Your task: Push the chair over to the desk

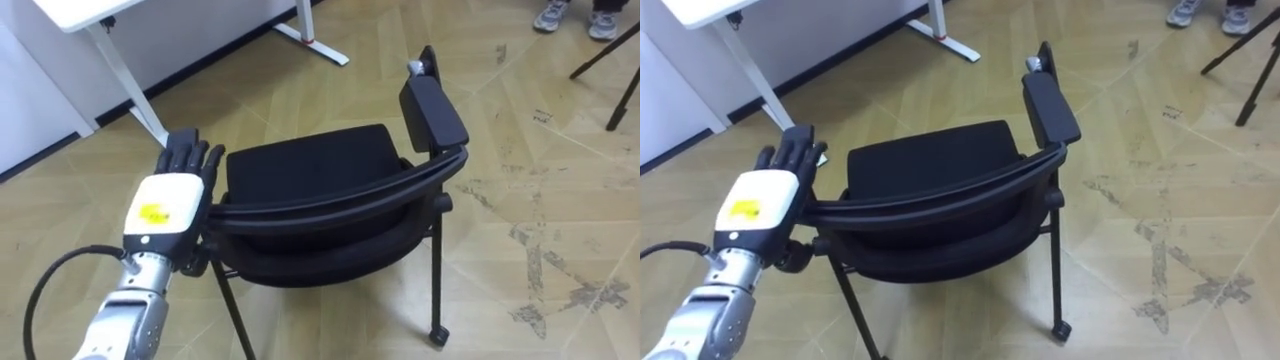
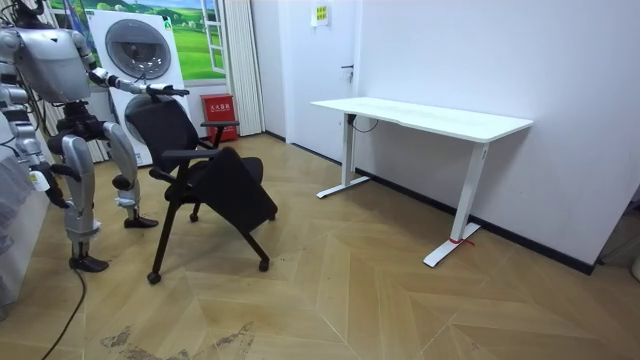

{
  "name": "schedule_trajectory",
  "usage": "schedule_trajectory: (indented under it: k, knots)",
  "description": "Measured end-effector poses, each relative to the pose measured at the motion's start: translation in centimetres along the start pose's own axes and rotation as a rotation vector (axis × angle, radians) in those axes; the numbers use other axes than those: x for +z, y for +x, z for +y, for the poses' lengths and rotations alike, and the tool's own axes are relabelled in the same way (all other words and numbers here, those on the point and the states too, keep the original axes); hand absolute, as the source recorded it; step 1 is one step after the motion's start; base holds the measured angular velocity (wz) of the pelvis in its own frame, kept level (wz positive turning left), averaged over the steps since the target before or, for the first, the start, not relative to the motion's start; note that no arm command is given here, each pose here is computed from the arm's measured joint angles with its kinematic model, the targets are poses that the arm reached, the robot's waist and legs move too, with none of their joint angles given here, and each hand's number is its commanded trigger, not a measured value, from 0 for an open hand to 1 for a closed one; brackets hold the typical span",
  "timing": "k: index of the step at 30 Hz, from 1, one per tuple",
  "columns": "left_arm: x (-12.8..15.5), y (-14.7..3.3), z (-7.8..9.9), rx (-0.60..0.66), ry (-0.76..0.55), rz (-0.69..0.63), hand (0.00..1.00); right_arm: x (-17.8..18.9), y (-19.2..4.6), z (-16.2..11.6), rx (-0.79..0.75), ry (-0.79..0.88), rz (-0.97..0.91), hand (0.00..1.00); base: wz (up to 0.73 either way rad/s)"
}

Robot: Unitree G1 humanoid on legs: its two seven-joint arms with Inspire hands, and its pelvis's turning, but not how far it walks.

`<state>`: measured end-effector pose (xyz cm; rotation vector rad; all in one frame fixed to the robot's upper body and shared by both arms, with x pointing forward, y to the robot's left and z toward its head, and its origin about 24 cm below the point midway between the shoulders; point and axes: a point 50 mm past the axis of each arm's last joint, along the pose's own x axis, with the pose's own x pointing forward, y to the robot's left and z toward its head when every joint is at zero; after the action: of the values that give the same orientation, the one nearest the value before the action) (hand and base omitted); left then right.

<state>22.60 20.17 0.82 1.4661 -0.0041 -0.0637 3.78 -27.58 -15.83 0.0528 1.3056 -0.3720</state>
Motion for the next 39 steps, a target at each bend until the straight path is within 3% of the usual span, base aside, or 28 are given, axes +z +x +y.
schedule_trajectory:
  k: [8,27,28,29,30,39]
  knots:
    - [1.2,0.1,0.9,-0.012,-0.014,-0.048,0.0,0.3,0.1,-0.1,-0.003,0.005,-0.001,0.0,0.0]
    - [1.8,-0.2,-0.5,-0.226,-0.189,-0.063,0.0,0.5,0.1,0.2,-0.006,-0.024,-0.012,0.0,0.0]
    - [1.8,-0.2,-0.5,-0.238,-0.19,-0.064,0.56,0.5,0.1,0.1,-0.008,-0.024,-0.013,0.0,0.0]
    - [1.8,-0.1,-0.5,-0.246,-0.192,-0.064,0.92,0.5,0.1,0.1,-0.009,-0.024,-0.012,0.0,0.0]
    - [1.9,-0.1,-0.5,-0.248,-0.198,-0.063,1.0,0.5,0.1,0.1,-0.009,-0.025,-0.013,0.0,0.0]
    - [2.0,-0.1,-0.3,-0.291,-0.215,-0.07,1.0,0.7,0.1,0.3,-0.003,-0.032,-0.02,0.0,0.0]
